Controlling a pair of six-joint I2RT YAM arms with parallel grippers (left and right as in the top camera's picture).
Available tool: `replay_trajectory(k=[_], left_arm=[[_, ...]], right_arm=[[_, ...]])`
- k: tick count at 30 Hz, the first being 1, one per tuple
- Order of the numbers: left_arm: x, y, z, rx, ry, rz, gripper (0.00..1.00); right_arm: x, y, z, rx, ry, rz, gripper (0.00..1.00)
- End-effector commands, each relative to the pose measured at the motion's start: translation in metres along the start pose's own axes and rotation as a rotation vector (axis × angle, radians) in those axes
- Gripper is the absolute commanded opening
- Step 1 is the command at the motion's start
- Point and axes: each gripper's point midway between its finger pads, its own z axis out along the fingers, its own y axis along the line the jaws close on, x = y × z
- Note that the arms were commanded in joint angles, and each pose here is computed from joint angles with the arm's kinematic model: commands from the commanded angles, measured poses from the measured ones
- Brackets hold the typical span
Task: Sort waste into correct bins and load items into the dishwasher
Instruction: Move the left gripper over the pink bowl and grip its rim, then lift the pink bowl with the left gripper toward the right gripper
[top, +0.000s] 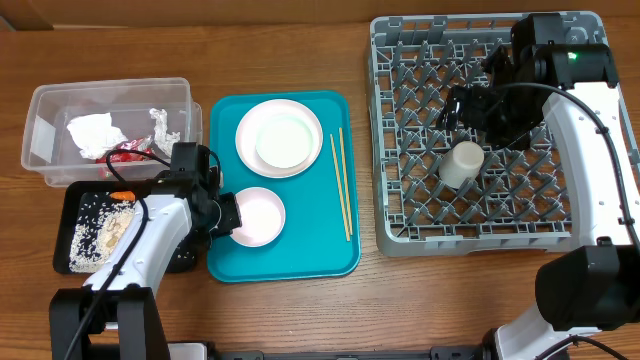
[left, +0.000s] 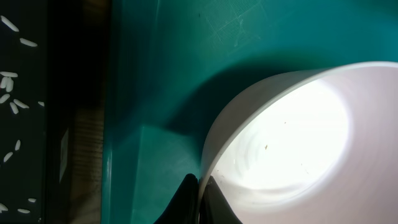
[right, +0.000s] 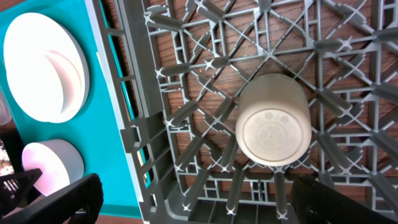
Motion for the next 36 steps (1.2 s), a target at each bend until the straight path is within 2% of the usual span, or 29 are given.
replay_trajectory(k=[1, 7, 13, 20, 30, 36], left_arm=[[0.004, -0.001, 0.002, 0.001, 0.015, 0.002, 0.04], [-0.01, -0.009, -0.02, 0.008, 0.003, 0.004, 0.04], [-0.041, -0.029, -0.072, 0.044, -0.049, 0.013, 0.04], [-0.051, -0.059, -0.12, 0.124, -0.071, 0.052, 0.04], [-0.041, -0.1, -0.122, 0.153, -0.086, 0.179, 0.04], [-0.039, -0.105, -0.122, 0.158, -0.086, 0.194, 0.04]], right_arm=[[-0.002, 0.005, -0.005, -0.012, -0.014, -0.01, 1.0], [-0.004, 0.006, -0.005, -0.019, -0.023, -0.012, 1.0], [-0.008, 0.031, -0.008, -0.158, -0.031, -0.027, 1.0], [0.005, 0.047, -0.01, -0.241, 0.026, -0.032, 1.0], [0.036, 0.089, -0.001, -0.267, 0.107, -0.179, 0.97], [0.057, 0.117, 0.011, -0.227, 0.134, -0.293, 0.96]])
